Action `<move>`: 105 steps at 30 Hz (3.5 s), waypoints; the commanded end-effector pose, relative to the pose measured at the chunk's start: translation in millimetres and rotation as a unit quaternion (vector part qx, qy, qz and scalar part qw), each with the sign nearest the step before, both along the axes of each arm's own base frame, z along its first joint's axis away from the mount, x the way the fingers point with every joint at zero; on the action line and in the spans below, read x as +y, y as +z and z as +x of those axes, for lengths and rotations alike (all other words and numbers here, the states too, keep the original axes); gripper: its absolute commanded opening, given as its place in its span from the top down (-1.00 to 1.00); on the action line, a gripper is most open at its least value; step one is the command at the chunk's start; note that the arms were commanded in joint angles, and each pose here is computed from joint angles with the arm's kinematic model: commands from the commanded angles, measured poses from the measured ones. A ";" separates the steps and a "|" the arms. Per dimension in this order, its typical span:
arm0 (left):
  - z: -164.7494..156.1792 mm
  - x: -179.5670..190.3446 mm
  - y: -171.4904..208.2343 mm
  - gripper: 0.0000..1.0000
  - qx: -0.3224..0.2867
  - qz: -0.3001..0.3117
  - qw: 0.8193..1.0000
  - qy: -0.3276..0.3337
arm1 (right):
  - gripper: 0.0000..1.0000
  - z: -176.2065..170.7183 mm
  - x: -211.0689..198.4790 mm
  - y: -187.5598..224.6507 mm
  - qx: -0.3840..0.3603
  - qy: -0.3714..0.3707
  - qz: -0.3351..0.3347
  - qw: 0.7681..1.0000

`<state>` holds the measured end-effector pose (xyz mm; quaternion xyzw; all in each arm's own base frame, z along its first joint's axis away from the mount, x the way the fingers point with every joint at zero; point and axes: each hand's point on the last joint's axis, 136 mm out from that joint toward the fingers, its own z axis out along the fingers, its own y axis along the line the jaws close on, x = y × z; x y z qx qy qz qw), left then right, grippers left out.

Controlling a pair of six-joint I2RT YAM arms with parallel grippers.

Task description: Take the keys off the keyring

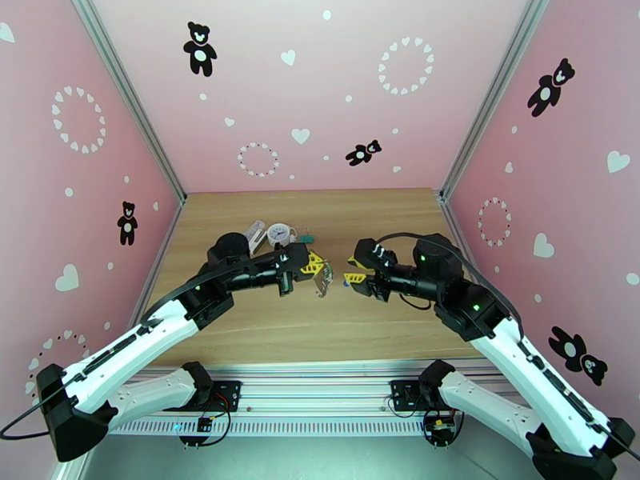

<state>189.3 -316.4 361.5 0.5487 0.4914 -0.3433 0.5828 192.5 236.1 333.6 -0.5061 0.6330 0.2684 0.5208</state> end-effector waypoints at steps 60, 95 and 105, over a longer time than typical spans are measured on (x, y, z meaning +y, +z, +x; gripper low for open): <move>15.3 -20.6 -18.3 1.00 0.083 -0.048 0.994 -0.052 | 1.00 -16.8 -2.6 42.2 0.045 -0.029 -0.018 0.998; 25.8 -28.7 -82.0 -0.34 0.099 -0.122 0.982 0.109 | 1.00 13.7 6.9 -25.6 0.379 -0.201 -0.118 0.895; 59.3 -46.9 -92.5 -0.24 0.094 -0.141 0.970 0.175 | 1.00 10.4 12.1 -25.6 0.398 -0.192 -0.112 0.890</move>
